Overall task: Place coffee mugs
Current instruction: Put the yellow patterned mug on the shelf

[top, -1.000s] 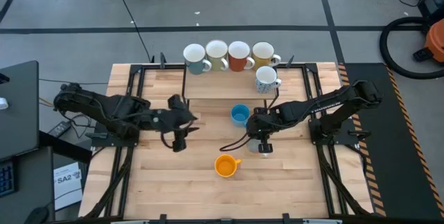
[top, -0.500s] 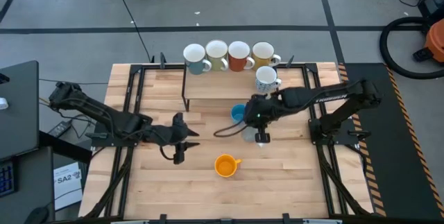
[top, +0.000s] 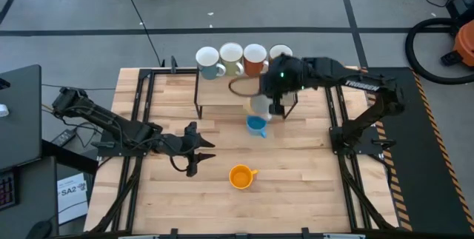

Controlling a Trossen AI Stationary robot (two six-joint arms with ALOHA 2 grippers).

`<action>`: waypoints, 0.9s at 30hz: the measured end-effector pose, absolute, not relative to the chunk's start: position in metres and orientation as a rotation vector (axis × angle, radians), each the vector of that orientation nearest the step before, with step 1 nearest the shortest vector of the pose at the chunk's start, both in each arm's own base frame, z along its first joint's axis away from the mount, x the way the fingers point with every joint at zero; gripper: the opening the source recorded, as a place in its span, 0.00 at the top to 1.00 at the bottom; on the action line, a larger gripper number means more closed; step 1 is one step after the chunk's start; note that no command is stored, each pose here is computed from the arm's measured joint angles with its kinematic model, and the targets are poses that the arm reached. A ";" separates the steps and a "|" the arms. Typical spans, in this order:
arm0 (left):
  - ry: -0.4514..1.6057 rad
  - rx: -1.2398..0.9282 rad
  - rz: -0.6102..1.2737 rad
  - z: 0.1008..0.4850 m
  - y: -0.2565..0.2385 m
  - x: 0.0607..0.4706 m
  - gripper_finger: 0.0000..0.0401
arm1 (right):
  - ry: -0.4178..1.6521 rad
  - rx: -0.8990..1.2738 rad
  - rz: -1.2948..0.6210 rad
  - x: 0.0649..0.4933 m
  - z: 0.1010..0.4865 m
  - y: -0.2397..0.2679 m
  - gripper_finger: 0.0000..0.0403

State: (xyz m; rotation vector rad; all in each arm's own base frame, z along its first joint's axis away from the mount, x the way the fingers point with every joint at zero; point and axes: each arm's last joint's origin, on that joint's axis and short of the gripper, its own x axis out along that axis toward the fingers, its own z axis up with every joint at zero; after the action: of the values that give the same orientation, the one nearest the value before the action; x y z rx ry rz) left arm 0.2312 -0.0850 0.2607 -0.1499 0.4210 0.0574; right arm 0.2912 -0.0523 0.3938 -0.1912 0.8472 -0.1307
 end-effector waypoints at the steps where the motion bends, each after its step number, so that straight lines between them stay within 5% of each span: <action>1: 0.418 -0.151 0.057 0.261 -0.085 0.231 0.59 | 0.847 -0.198 -0.146 0.290 0.395 -0.059 0.96; 14: 0.418 -0.151 0.058 0.261 -0.085 0.231 0.59 | 0.822 -0.077 -0.177 0.269 0.395 -0.125 0.96; 27: 0.418 -0.151 0.058 0.261 -0.085 0.232 0.59 | 0.814 -0.090 -0.160 0.264 0.396 -0.134 0.95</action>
State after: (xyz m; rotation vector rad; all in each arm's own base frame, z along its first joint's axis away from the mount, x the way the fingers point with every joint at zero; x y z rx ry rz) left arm 0.2315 -0.0850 0.2609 -0.1510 0.4182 0.0577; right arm 0.2642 -0.1343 0.3956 -0.0904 0.8140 -0.1602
